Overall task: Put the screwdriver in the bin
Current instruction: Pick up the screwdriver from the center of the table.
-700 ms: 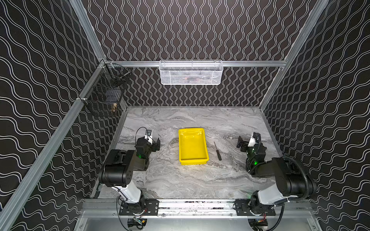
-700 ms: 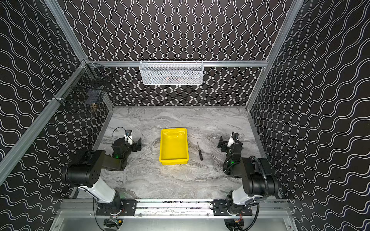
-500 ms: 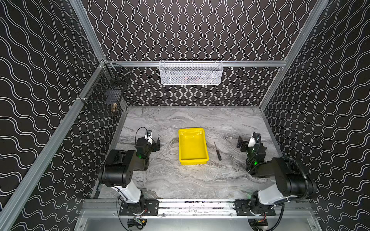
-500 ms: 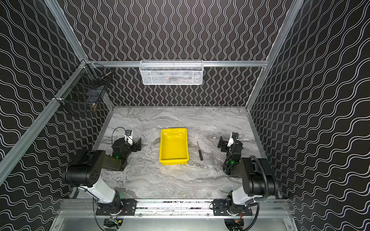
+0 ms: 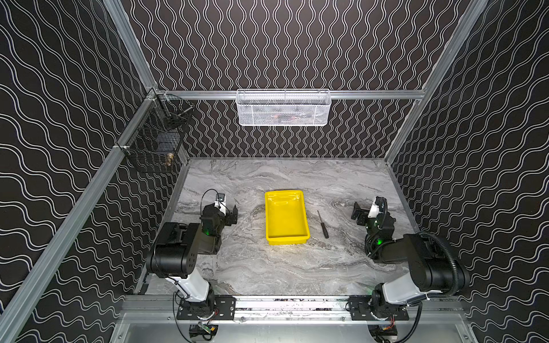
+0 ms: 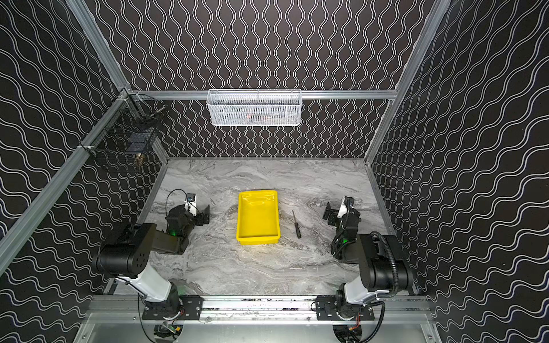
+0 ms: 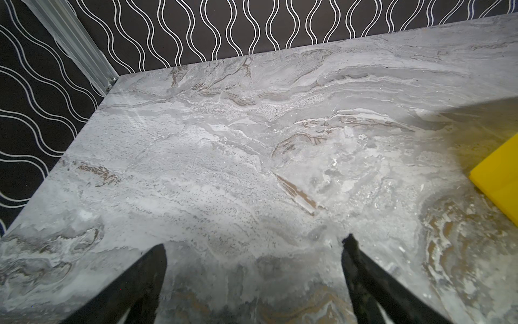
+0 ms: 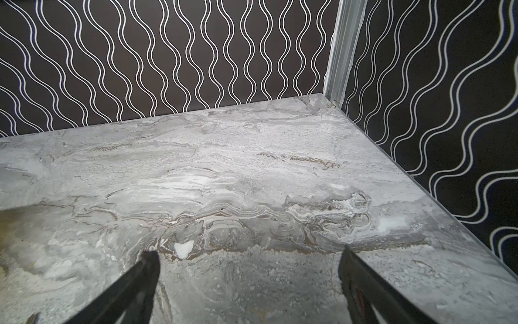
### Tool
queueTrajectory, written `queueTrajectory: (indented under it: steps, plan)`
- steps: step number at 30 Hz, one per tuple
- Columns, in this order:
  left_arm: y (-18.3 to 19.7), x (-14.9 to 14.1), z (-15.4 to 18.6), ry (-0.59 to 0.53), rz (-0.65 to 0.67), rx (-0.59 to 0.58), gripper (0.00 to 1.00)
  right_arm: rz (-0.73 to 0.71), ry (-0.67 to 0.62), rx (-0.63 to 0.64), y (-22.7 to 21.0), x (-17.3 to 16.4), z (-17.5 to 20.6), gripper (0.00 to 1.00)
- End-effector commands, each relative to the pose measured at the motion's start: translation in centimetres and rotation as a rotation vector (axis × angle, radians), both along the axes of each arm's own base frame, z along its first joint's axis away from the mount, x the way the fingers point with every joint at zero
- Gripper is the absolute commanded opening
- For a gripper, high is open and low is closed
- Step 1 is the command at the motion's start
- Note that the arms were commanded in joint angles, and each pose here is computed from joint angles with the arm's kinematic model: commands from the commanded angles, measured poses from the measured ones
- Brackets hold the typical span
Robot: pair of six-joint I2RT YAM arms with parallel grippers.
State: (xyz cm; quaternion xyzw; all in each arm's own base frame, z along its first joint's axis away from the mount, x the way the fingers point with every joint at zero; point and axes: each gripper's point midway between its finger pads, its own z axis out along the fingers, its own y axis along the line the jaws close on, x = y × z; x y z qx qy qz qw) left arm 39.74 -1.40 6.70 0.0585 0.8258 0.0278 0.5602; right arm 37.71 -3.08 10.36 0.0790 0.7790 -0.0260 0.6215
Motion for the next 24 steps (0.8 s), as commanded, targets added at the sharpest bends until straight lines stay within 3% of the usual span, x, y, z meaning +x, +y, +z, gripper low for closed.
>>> queueTrajectory:
  steps: [1, 6, 10, 13, 15, 20, 24]
  plan:
    - [0.7, 0.2, 1.1, -0.038, 0.047, -0.013, 0.99, -0.002, -0.054, -0.009, -0.1, 0.4, 1.4, 0.99]
    - [2.0, 0.8, 3.3, 0.005, 0.142, 0.014, 0.99, -0.01, -0.056, -0.019, -0.2, 0.6, 2.6, 0.99]
    - [2.8, 0.0, 10.1, -0.017, 0.33, 0.091, 0.99, -0.092, 0.034, 0.05, -1.3, 1.1, 4.9, 0.99]
    - [2.3, -0.3, 14.8, -0.024, 0.362, 0.002, 0.99, -0.053, 0.06, 0.091, -0.5, 1.2, 7.2, 0.99]
    - [1.5, -0.1, 17.0, 0.034, 0.345, -0.056, 0.99, -0.006, 0.101, 0.145, 0.6, 1.0, 8.5, 0.99]
    - [-1.7, -1.2, 15.5, 0.351, 0.177, -0.059, 0.99, 0.117, 0.279, 0.26, 3.7, -0.7, 9.0, 0.99]
    - [-4.8, -2.5, 14.4, 0.444, -0.015, -0.096, 0.99, 0.183, 0.425, 0.265, 6.7, -3.2, 7.7, 0.97]
